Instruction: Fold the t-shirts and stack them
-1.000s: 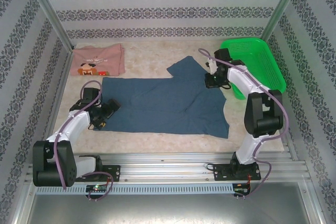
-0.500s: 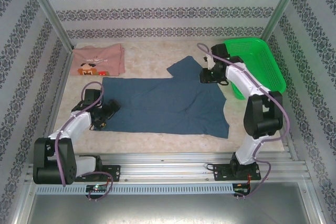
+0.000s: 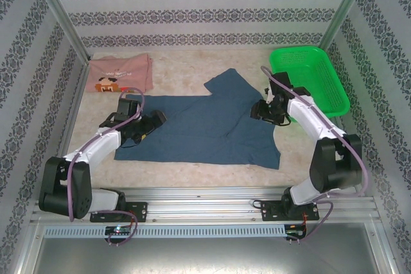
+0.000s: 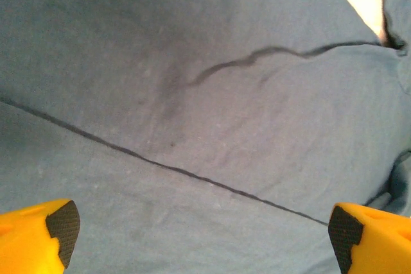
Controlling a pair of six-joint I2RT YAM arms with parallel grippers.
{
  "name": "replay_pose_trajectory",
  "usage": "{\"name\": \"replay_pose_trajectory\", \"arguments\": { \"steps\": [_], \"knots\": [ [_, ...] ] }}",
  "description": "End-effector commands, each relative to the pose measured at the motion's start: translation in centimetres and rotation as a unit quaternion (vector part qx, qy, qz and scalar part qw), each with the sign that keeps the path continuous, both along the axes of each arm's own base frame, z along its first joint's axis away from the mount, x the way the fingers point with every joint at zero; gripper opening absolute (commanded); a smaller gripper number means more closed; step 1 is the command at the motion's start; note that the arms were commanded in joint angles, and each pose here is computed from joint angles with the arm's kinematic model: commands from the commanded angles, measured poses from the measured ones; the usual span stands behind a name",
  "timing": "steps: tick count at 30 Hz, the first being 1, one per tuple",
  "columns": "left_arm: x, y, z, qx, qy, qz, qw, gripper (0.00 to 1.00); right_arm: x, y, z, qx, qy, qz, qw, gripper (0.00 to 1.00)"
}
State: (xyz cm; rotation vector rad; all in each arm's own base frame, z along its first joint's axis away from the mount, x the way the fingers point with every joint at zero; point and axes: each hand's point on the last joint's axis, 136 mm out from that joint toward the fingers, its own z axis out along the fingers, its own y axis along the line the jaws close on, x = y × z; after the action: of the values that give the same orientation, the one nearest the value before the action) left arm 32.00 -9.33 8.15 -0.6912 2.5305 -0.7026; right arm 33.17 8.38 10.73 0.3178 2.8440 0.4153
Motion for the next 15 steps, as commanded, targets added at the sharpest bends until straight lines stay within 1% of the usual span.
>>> {"name": "replay_pose_trajectory", "arguments": {
  "steps": [1, 4, 7, 11, 13, 15],
  "knots": [
    [0.2, -0.2, -0.4, 0.011, -0.013, -0.019, 1.0, 1.0, 1.9, 0.9, -0.8, 0.002, 0.009, -0.02, 1.0, 0.56],
    [-0.2, -0.2, -1.2, 0.015, -0.006, -0.023, 1.0, 1.0, 3.4, 1.8, -2.3, -0.003, 0.027, -0.037, 0.999, 0.56],
    [-1.1, 0.5, -2.2, 0.024, 0.006, -0.012, 1.0, 1.0, 4.7, 2.8, -3.7, -0.013, 0.036, -0.046, 0.998, 0.54],
    [-2.2, 1.6, -3.3, 0.026, 0.028, 0.012, 0.999, 1.0, 5.7, 3.4, -6.0, -0.041, 0.064, -0.048, 0.996, 0.47],
    [-3.0, 2.8, -3.9, 0.034, 0.047, 0.034, 0.998, 1.0, 5.9, 3.5, -7.0, -0.069, 0.076, -0.041, 0.994, 0.44],
    [-3.6, 3.6, -4.2, 0.033, 0.053, 0.048, 0.997, 1.0, 6.2, 4.0, -7.7, -0.076, 0.079, -0.036, 0.993, 0.41]
  ]
}}
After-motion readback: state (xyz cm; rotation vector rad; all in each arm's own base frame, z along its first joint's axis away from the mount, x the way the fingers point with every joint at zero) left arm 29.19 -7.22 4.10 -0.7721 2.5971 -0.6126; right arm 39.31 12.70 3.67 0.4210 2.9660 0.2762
